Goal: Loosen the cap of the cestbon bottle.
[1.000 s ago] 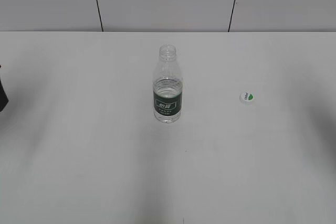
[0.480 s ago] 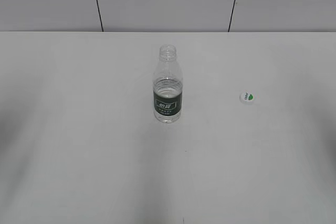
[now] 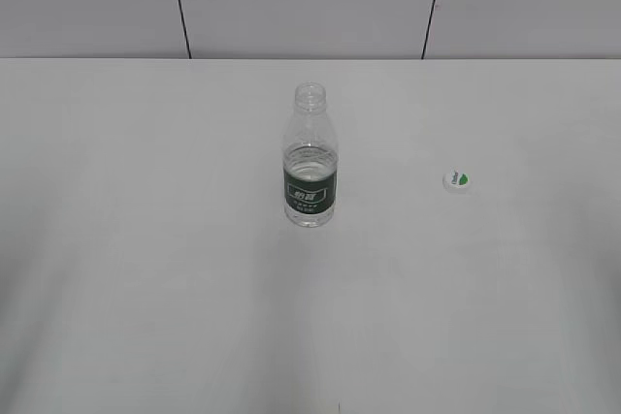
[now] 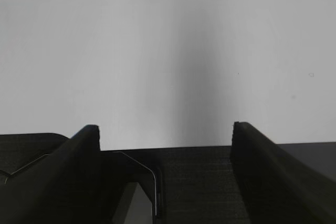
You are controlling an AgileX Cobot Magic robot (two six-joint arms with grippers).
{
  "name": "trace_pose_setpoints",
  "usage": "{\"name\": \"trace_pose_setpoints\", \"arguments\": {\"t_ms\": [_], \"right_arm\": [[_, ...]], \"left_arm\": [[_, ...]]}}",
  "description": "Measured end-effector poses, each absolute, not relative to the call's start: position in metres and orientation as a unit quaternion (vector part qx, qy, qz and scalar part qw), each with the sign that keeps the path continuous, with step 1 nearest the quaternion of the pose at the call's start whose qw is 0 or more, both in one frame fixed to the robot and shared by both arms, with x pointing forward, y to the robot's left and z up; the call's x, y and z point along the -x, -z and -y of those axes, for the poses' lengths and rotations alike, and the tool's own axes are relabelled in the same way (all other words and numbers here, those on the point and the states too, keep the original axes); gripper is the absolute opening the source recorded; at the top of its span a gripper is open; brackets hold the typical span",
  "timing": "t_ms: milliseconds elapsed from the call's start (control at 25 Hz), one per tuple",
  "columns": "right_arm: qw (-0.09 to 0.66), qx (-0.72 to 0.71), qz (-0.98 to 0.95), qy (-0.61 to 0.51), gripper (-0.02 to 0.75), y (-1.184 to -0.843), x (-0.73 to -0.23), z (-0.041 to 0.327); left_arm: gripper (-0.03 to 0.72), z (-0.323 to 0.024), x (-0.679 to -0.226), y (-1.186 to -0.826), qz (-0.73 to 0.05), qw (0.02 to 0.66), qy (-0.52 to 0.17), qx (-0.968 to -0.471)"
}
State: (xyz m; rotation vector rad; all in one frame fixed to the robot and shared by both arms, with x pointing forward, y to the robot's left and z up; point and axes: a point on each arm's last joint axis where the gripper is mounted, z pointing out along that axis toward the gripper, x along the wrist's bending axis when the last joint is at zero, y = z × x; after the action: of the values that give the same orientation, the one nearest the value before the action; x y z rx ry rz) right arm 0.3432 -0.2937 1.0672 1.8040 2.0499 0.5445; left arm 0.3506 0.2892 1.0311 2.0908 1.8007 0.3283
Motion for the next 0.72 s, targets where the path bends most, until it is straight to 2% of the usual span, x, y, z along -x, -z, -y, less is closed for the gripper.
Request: {"name": "trace_pose_setpoints", "arguments": {"t_ms": [320,720], "right_arm": [[0.169,-0.655,-0.711,-0.192,0.591,-1.036,-0.315,0.294],[0.247,-0.633,-0.683,-0.268,0.591,-1.046,-0.281,0.294]], "left_arm": [[0.521,-0.29,-0.322,-1.044,-0.621,0.23,-0.171,-0.729],[0.52,-0.291,-0.27,-1.062,-0.575,0.332,-0.287,-0.691]]}}
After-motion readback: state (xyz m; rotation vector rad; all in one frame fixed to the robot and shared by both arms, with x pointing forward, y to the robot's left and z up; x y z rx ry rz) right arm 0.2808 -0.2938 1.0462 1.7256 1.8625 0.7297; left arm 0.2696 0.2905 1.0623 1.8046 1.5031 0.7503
